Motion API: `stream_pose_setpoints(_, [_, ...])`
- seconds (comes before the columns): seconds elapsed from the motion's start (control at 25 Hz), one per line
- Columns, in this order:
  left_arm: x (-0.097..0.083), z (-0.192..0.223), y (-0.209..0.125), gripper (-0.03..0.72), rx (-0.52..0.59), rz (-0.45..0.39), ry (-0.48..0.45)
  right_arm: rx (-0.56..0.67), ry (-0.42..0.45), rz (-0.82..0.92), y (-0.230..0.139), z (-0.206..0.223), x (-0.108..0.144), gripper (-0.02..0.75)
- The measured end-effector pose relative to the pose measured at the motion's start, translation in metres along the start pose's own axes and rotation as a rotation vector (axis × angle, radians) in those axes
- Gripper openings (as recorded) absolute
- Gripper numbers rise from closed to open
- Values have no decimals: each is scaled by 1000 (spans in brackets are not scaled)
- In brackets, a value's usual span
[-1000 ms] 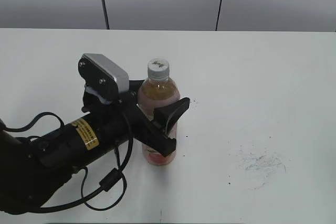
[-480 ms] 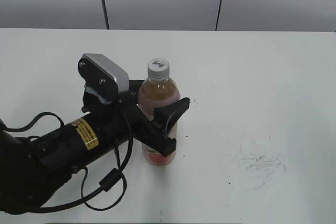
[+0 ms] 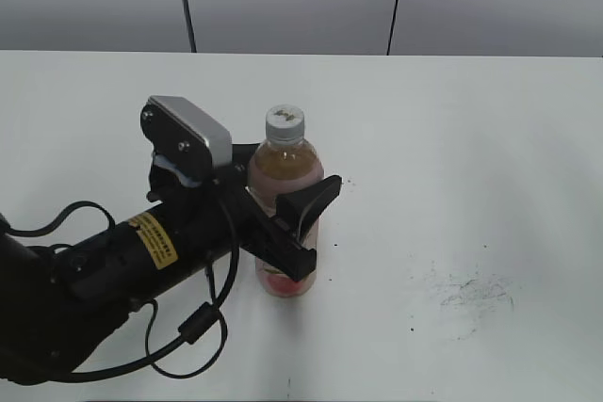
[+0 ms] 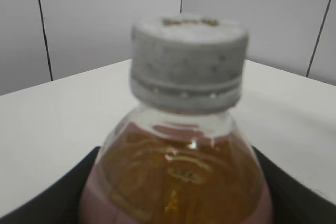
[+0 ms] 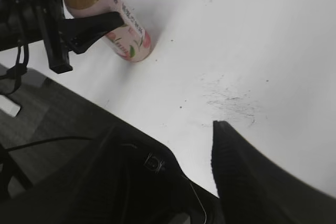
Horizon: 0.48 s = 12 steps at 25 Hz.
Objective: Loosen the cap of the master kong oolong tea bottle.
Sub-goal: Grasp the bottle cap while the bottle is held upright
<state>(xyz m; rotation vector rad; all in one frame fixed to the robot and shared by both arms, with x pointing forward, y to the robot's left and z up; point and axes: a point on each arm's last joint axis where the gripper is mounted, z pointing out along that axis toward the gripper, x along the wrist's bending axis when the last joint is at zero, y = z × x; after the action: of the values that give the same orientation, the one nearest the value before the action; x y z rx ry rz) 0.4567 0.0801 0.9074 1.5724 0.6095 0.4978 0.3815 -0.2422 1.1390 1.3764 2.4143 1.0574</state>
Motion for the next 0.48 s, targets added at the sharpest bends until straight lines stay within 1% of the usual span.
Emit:
stream_pose_setpoints(0.08, [0,0,0,447,0,1,-2,49,47,-39,21,7,1,414])
stream_pose_setpoints(0.2, [0,0,0,447,-1,1,-3,84,91,-108,53,21,5,413])
stream_pose_setpoints(0.4, [0,0,0,447,-2,-1,4,125,112,-242,98,49,17,413])
stream_pose_setpoints(0.48, [0,0,0,447,-2,-1,4,142,120,-284,112,61,27,413])
